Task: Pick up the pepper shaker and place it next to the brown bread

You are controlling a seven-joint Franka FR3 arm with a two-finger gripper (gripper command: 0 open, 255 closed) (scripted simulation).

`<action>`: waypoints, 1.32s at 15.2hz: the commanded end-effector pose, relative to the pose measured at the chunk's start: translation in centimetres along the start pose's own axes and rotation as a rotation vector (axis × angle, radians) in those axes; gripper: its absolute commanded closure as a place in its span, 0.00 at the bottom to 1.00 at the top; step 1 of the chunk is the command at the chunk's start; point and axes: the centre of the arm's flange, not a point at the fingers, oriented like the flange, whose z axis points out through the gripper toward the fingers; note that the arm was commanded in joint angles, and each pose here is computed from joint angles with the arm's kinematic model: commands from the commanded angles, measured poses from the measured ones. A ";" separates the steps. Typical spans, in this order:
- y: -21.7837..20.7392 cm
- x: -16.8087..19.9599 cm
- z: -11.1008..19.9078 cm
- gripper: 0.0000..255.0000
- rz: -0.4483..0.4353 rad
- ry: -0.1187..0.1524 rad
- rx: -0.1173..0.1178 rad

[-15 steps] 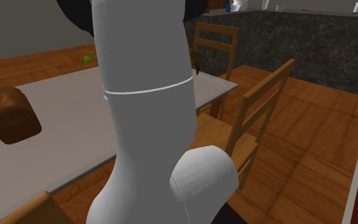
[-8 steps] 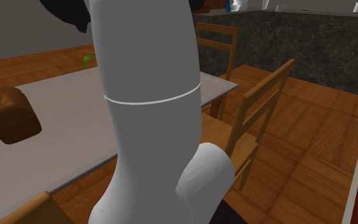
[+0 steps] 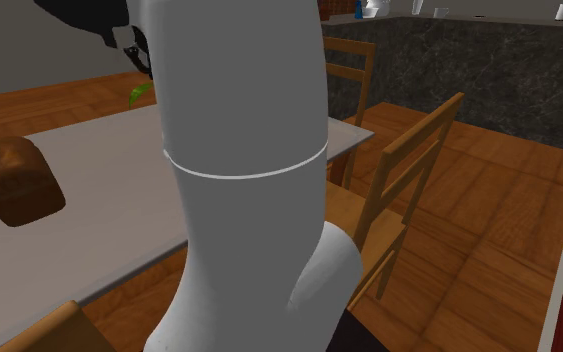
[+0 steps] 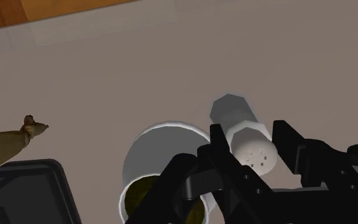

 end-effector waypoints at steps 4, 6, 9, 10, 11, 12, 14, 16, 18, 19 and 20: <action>-6.6 0.9 -0.8 1.00 0.001 0.000 0.000; -9.2 1.3 -1.0 1.00 0.001 0.000 0.000; -13.1 1.7 -1.4 1.00 0.001 0.000 0.000; -14.4 1.9 -1.5 1.00 0.001 0.000 0.000; -15.7 2.1 -1.7 1.00 0.001 0.000 0.000; -17.0 2.2 -1.8 1.00 0.001 0.000 0.000; -19.6 2.6 -2.1 1.00 0.001 0.000 0.000; -22.2 2.9 -2.3 1.00 0.001 0.000 0.000; -24.8 3.2 -2.6 1.00 0.001 0.000 0.000; -26.1 3.4 -2.7 1.00 0.001 0.000 0.000; -27.4 3.6 -2.8 1.00 0.001 0.000 0.000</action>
